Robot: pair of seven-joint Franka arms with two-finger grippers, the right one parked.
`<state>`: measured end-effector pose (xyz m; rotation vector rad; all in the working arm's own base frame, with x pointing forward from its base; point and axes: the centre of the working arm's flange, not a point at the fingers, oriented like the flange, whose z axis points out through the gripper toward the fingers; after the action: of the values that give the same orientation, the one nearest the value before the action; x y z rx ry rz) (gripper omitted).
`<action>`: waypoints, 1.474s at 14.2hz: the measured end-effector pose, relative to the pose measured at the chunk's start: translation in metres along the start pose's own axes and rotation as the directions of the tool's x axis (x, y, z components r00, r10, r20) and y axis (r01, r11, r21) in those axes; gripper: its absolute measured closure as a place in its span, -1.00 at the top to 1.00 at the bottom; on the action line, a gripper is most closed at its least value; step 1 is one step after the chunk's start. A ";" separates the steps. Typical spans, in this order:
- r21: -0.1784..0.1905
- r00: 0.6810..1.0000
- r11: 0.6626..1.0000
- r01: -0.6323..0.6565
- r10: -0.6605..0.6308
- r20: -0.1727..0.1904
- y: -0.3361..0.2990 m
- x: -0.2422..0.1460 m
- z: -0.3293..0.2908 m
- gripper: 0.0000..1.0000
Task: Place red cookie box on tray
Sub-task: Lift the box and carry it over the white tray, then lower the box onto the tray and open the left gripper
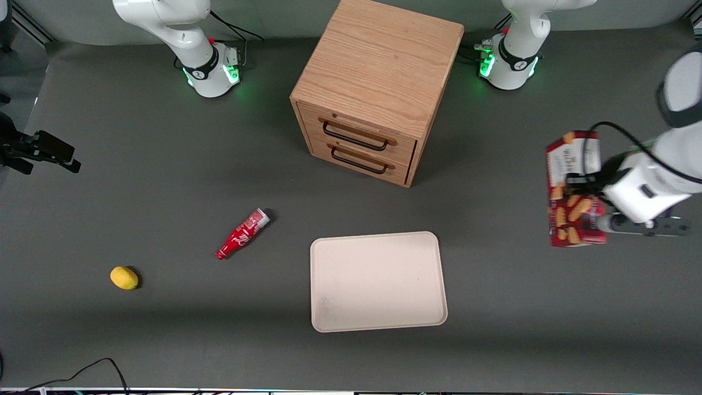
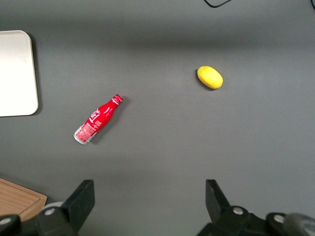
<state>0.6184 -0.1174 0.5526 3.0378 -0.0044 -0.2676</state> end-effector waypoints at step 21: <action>-0.007 0.946 0.995 0.100 -0.097 -0.309 0.169 0.116 0.295 -0.49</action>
<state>0.6821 -0.3143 0.2583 3.0564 0.1685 0.2061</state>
